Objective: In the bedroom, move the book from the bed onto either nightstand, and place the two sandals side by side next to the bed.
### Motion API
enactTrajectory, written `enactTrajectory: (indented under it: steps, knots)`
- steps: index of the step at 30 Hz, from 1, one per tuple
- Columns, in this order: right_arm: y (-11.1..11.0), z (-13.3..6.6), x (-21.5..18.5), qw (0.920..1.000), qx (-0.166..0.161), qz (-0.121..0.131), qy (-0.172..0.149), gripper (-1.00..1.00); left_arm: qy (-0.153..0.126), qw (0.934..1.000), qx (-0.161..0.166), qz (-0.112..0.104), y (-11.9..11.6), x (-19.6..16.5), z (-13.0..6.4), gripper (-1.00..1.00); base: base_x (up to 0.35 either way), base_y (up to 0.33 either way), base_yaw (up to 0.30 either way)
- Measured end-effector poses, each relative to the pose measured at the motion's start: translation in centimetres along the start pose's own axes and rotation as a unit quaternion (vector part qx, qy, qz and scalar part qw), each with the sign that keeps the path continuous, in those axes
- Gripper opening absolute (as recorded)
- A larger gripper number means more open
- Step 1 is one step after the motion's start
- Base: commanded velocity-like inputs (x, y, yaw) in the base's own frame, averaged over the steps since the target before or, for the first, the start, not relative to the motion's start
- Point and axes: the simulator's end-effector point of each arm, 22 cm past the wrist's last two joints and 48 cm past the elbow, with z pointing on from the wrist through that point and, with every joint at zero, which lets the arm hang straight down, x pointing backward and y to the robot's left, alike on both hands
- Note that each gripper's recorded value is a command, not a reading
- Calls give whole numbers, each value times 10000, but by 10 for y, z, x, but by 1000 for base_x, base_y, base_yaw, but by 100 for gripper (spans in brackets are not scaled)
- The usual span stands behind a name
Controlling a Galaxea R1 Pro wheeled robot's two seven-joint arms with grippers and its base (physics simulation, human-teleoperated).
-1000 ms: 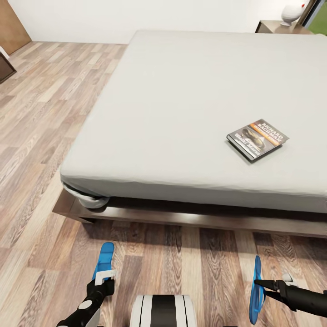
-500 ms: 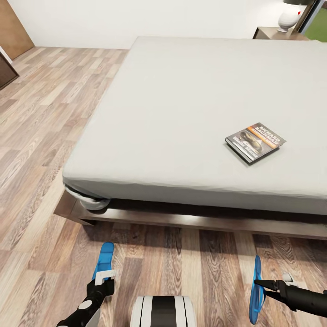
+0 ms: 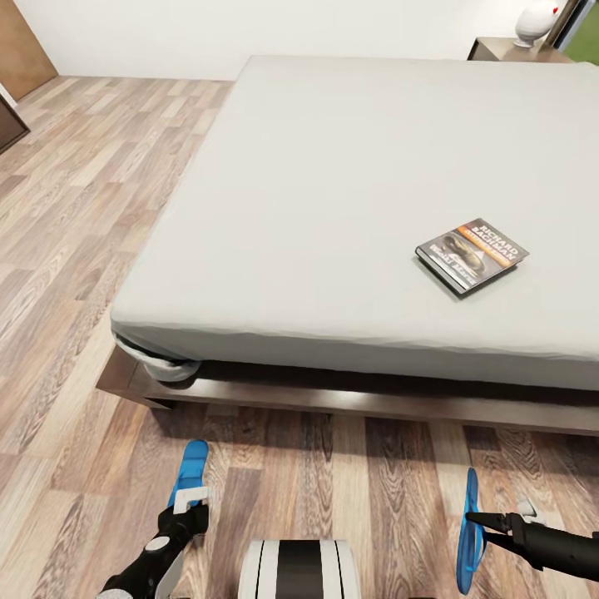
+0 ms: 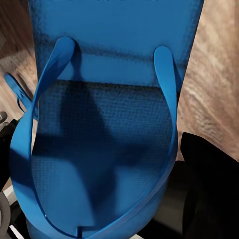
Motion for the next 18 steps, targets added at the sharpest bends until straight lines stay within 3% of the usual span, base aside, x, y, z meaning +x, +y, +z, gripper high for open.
enactTrajectory:
  steps: [6, 18]
  knots:
    - [0, 0, 0, 10000, -2, 1, 0, -100, -71, 10000, -49, 17, 3, -22, 2, -100, 0, 0, 0]
    - [-3, 2, 2, 10000, 18, 27, 28, -100, -19, 10000, -50, 25, 2, -19, 4, -100, 0, 0, 0]
